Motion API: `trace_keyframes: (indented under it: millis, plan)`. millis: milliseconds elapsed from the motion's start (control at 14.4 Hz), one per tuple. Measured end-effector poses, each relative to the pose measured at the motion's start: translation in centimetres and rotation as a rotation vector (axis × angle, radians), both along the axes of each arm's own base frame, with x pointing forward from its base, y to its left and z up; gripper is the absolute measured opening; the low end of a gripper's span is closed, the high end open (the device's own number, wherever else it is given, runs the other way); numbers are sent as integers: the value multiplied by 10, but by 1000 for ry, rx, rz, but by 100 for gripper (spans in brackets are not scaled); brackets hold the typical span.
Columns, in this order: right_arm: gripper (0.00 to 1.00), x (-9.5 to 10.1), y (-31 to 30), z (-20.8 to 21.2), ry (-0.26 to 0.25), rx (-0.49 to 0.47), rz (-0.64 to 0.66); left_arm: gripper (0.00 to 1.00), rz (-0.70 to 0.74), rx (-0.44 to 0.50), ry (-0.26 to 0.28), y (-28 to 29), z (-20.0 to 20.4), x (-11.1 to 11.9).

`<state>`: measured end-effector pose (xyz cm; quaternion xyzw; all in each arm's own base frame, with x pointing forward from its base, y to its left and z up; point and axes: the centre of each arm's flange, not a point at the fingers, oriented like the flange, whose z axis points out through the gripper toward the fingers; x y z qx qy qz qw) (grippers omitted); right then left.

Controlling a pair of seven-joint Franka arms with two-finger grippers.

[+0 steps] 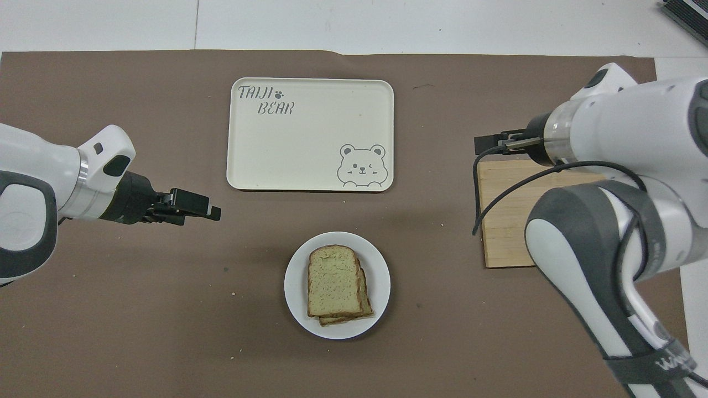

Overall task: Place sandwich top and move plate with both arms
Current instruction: 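Retract the right arm while the left gripper grasps the plate rim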

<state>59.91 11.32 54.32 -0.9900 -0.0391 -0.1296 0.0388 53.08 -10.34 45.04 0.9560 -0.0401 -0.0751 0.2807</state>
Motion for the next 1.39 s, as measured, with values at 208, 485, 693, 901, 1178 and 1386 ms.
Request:
trace_keyframes:
  millis: [208, 485, 693, 901, 1178, 1386]
  plan:
    - [100, -5, -33, 23, -18, -12, -56, 100, -29, -70, 1, 2, -43, -8]
    - [100, -23, -67, 45, 29, -28, -114, 100, -57, -245, 5, -6, -90, -25]
    - [100, -48, -85, 72, 81, -38, -140, 100, -43, -293, 32, -10, -109, -37]
    - [100, -68, -117, 94, 144, -43, -162, 100, -46, -302, 48, -27, -128, -52]
    - [100, -91, -144, 116, 188, -34, -198, 100, -44, -331, 61, -43, -152, -73]
    - [100, -93, -148, 118, 187, -32, -205, 100, -21, -346, 83, -48, -168, -86]
